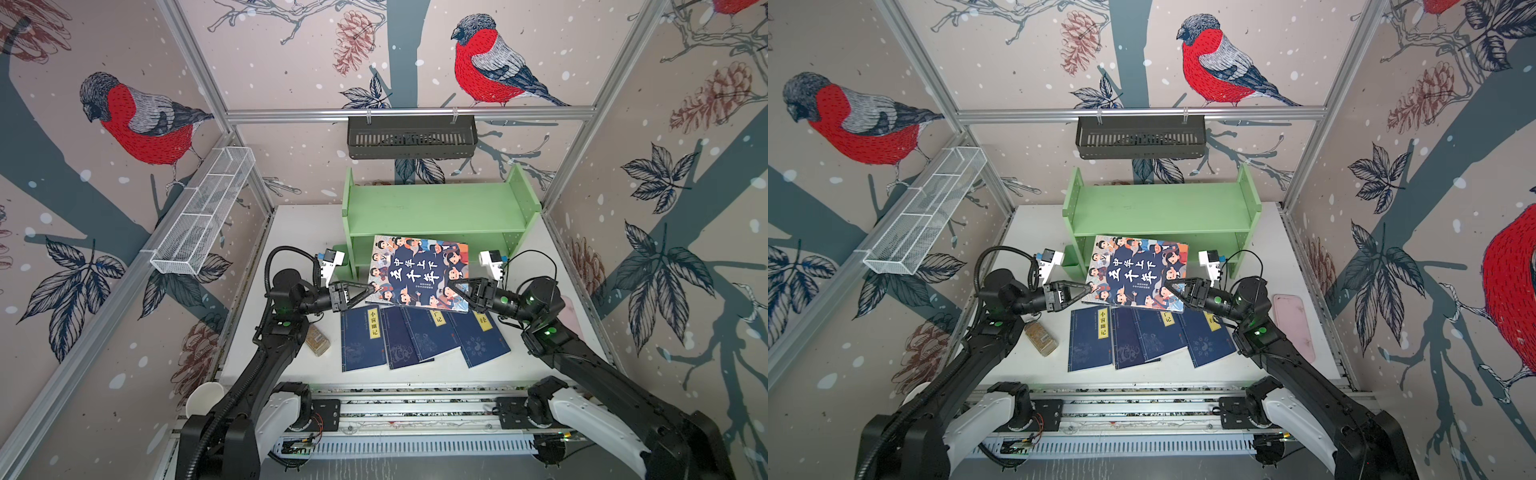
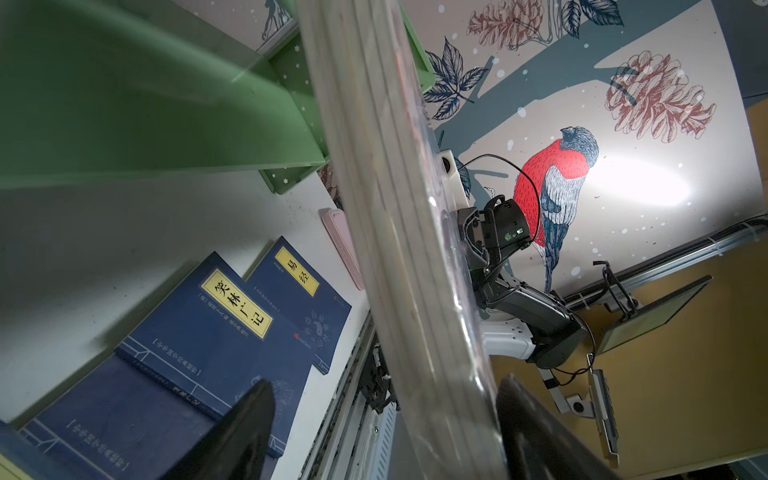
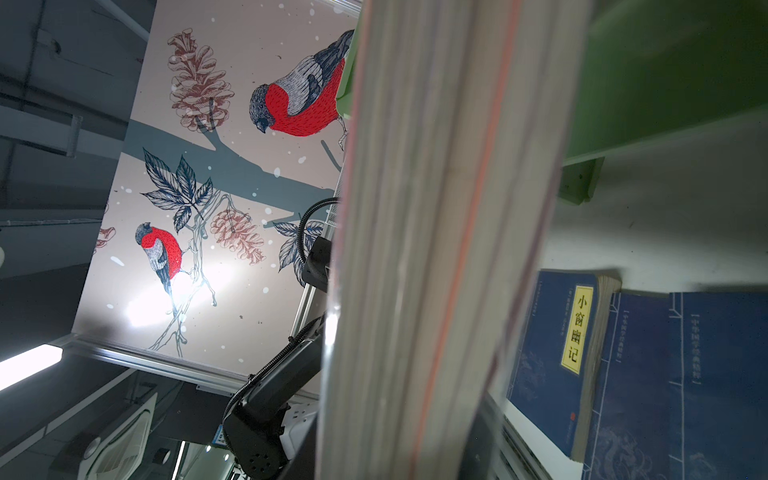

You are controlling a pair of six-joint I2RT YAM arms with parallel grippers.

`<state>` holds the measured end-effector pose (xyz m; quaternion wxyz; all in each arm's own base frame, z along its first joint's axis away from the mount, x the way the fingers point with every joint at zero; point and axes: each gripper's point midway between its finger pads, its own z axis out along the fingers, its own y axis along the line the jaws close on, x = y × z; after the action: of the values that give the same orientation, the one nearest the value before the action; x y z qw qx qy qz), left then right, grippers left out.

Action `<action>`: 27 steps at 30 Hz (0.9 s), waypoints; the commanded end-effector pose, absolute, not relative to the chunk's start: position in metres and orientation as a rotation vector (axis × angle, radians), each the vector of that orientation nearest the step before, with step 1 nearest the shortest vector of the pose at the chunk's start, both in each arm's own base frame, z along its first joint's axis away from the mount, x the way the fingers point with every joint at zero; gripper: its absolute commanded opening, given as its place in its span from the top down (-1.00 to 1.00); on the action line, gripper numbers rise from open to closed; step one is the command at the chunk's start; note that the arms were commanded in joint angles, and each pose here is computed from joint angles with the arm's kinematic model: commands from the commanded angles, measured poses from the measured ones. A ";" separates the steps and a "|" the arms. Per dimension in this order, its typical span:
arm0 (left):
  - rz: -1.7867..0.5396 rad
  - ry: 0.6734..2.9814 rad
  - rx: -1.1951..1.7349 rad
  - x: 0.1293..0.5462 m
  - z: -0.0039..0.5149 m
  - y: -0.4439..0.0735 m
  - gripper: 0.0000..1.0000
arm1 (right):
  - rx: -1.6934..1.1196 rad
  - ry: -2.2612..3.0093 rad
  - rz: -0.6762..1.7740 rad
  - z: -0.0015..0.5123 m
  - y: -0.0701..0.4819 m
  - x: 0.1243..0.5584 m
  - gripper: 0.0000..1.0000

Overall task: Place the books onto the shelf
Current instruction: 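Carry the held book with both grippers toward the green shelf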

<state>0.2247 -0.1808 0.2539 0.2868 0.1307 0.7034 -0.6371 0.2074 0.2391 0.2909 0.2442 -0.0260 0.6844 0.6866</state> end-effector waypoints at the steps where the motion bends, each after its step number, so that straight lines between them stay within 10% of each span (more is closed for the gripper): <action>1: -1.686 1.830 0.411 0.220 0.266 -0.177 -0.67 | -0.223 1.684 1.858 0.342 0.235 0.204 1.00; 27: -1.553 1.656 0.668 0.203 0.345 -0.158 -0.63 | -0.355 1.690 1.812 0.416 0.244 0.273 1.00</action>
<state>0.2102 -0.1573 0.3383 0.3725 0.2310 0.6582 -0.6120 0.2793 0.2480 0.3899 0.2646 -0.0865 0.6743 0.6840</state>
